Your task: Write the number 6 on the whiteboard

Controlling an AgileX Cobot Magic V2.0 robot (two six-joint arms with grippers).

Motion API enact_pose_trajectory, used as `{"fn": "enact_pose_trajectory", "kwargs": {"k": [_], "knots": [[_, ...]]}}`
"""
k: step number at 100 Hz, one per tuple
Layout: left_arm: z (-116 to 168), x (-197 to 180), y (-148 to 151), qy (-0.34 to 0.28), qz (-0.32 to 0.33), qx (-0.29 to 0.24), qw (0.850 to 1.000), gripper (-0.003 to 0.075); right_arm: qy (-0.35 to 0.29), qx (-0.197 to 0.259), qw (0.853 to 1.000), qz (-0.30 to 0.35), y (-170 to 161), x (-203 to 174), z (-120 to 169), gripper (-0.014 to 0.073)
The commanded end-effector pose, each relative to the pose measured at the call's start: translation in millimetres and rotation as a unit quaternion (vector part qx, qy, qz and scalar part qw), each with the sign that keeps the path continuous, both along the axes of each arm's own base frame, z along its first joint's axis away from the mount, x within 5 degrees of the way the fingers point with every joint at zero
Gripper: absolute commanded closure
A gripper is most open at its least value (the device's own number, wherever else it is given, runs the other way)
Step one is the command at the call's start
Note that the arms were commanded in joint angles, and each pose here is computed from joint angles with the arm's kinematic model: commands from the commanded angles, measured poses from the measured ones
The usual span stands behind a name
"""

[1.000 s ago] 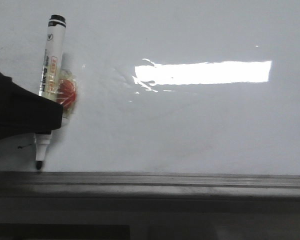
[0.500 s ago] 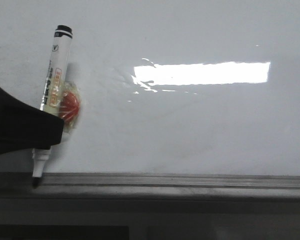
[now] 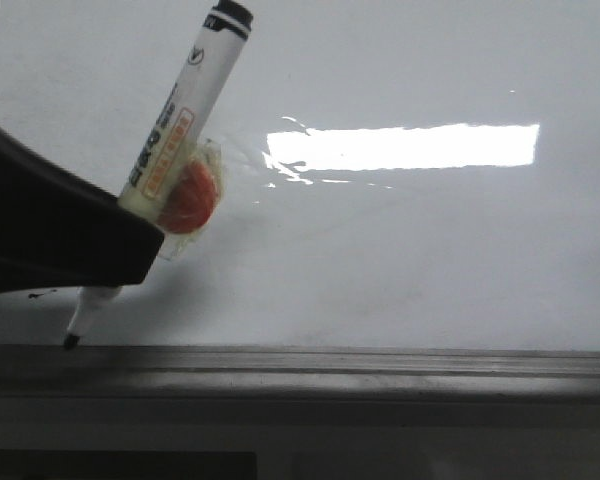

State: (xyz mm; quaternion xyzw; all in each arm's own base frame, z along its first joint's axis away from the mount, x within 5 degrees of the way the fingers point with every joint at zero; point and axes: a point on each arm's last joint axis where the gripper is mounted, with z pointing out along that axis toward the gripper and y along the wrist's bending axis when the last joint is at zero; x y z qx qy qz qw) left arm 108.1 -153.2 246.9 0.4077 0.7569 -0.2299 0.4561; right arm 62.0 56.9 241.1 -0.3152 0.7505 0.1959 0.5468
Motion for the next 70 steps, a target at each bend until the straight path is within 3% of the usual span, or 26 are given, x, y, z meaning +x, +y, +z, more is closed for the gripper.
{"fn": "enact_pose_trajectory", "kwargs": {"k": [1, 23, 38, 70], "knots": [[23, 3, -6, -0.058, -0.015, -0.029, 0.998, 0.0739, -0.046, 0.015, 0.998, 0.033, 12, 6, 23, 0.0522], [24, -3, -10, -0.104, -0.06, 0.001, 0.993, 0.0739, -0.066, 0.038, 0.992, 0.096, 48, 17, 44, 0.0214], [25, -16, -19, -0.146, -0.122, 0.019, 0.982, 0.0739, -0.056, 0.032, 0.992, 0.112, 70, 28, 53, 0.0199], [25, -20, -20, -0.148, -0.131, 0.016, 0.98, 0.0739, -0.001, 0.064, 0.988, 0.141, 111, 35, 74, 0.0199]]}}
